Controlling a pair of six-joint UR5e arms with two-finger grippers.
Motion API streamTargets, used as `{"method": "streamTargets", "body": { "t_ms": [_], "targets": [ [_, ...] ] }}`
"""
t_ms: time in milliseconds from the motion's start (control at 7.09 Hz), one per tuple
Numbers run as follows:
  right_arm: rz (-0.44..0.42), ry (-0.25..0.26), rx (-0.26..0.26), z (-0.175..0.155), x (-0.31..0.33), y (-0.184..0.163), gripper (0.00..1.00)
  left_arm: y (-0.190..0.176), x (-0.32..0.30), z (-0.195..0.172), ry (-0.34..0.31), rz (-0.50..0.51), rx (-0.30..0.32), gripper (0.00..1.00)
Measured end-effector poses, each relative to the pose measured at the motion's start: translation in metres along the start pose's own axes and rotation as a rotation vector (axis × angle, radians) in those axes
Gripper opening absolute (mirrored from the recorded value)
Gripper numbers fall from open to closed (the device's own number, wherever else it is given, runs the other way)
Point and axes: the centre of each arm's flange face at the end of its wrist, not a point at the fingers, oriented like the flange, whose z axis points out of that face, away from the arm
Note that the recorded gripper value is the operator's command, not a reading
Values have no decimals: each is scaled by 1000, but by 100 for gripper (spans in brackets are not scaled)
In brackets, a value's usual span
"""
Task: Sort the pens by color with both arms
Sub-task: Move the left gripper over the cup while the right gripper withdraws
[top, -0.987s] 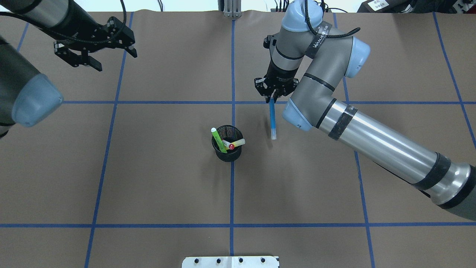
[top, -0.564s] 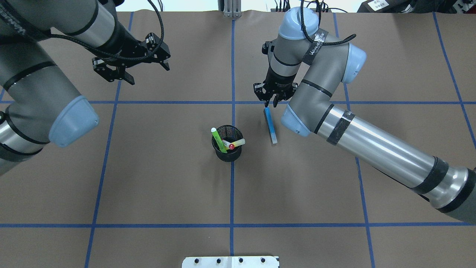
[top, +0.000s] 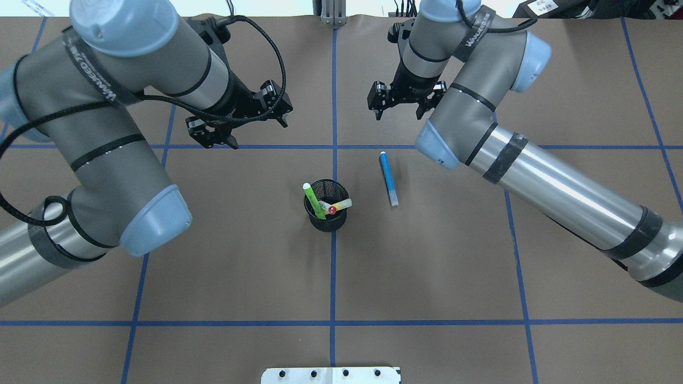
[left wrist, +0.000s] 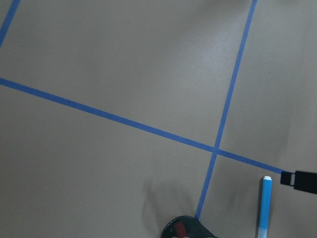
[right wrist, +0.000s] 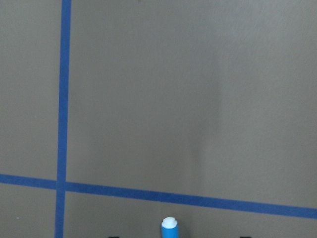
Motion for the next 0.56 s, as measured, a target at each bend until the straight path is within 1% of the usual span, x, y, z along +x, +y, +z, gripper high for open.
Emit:
{"method": "streamTargets", "body": {
  "t_ms": [141, 282, 564],
  "targets": [
    [-29, -28, 9, -27, 17, -15, 99, 17, 4, 13, -20, -14, -16, 98],
    [-45, -45, 15, -43, 28, -23, 99, 33, 11, 24, -63, -37, -40, 98],
    [-49, -51, 22, -53, 36, -29, 99, 60, 42, 29, -170, -125, -74, 99]
  ]
}}
